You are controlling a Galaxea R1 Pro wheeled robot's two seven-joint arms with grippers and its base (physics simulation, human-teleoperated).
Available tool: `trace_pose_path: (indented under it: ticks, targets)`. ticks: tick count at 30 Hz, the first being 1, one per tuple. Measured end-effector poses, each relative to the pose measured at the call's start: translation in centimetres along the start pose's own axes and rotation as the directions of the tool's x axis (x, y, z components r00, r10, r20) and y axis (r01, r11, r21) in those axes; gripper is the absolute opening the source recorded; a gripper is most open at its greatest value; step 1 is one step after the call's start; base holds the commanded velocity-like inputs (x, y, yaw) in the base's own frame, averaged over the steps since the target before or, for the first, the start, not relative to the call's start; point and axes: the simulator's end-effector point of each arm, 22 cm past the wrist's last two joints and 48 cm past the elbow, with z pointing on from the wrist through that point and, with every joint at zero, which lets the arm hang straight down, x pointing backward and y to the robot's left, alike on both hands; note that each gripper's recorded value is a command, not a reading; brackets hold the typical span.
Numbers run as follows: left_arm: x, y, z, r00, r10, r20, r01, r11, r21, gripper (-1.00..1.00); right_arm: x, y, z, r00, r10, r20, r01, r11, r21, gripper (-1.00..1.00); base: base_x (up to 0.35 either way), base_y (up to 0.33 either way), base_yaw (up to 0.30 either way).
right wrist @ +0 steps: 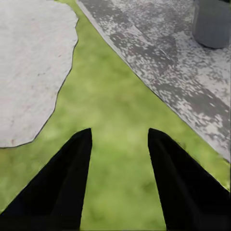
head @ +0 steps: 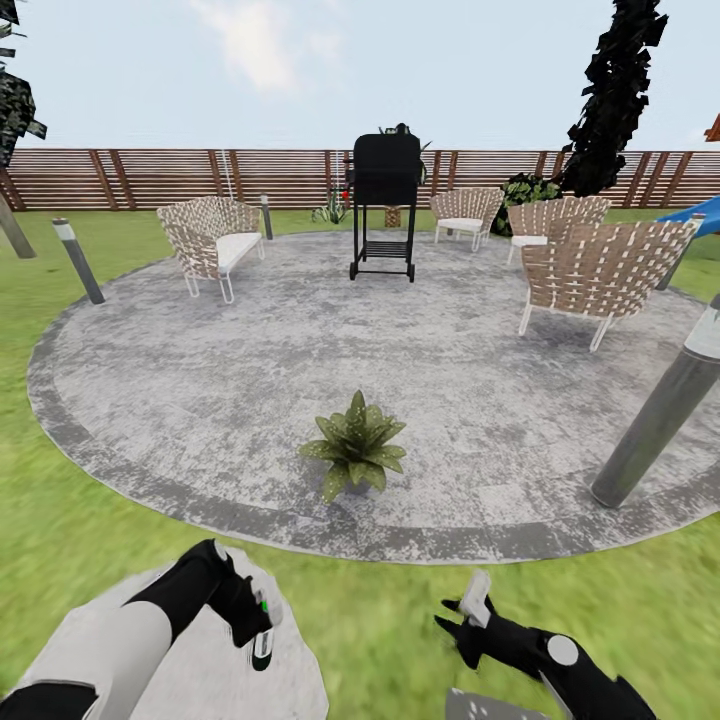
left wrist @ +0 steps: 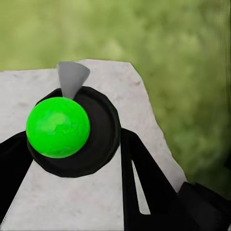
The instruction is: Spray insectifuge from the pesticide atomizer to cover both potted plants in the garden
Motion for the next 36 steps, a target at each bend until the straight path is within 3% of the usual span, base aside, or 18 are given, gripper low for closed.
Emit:
trace_pose_path:
  ticks: [4,9,12,16,20,24,36]
  targets:
    - [-1.4,-0.9,0.6,0.998,0.057,-0.007,-0.057,0.998,0.005,-1.0,-2.5,2.4,0.2,1.0,0.0,-0.003,0.0,0.991,-0.135,-1.0,0.0,0.0,0.0]
    - [-3.7,-2.0,1.1,0.988,0.147,0.05,-0.148,0.989,0.013,-1.0,-5.4,3.3,0.8,0.999,-0.017,0.04,0.023,0.986,-0.165,-1.0,0.0,0.0,0.0]
    - [-4.7,-2.7,1.5,0.984,0.166,0.067,-0.168,0.986,0.02,-1.0,-6.7,5.1,2.0,0.998,-0.019,0.062,0.031,0.982,-0.189,-1.0,0.0,0.0,0.0]
    - [-5.7,-3.1,1.6,0.98,0.18,0.081,-0.182,0.983,0.02,-1.0,-7.9,7.8,3.6,0.995,-0.074,0.061,0.086,0.97,-0.226,-1.0,0.0,0.0,0.0]
    - [-6.5,-3.4,1.6,0.976,0.197,0.096,-0.199,0.98,0.019,-1.0,-8.9,8.4,4.2,0.997,-0.065,0.048,0.075,0.97,-0.232,-1.0,0.0,0.0,0.0]
    - [-7.7,-3.8,1.6,0.958,0.254,0.136,-0.258,0.966,0.015,-1.0,-9.4,8.6,4.4,0.997,-0.059,0.045,0.068,0.97,-0.233,-1.0,0.0,0.0,0.0]
    - [-10.4,-5.7,2.1,0.942,0.289,0.171,-0.298,0.954,0.028,-1.0,-11.8,10.8,5.6,0.995,-0.042,0.088,0.063,0.964,-0.257,-1.0,0.0,0.0,0.0]
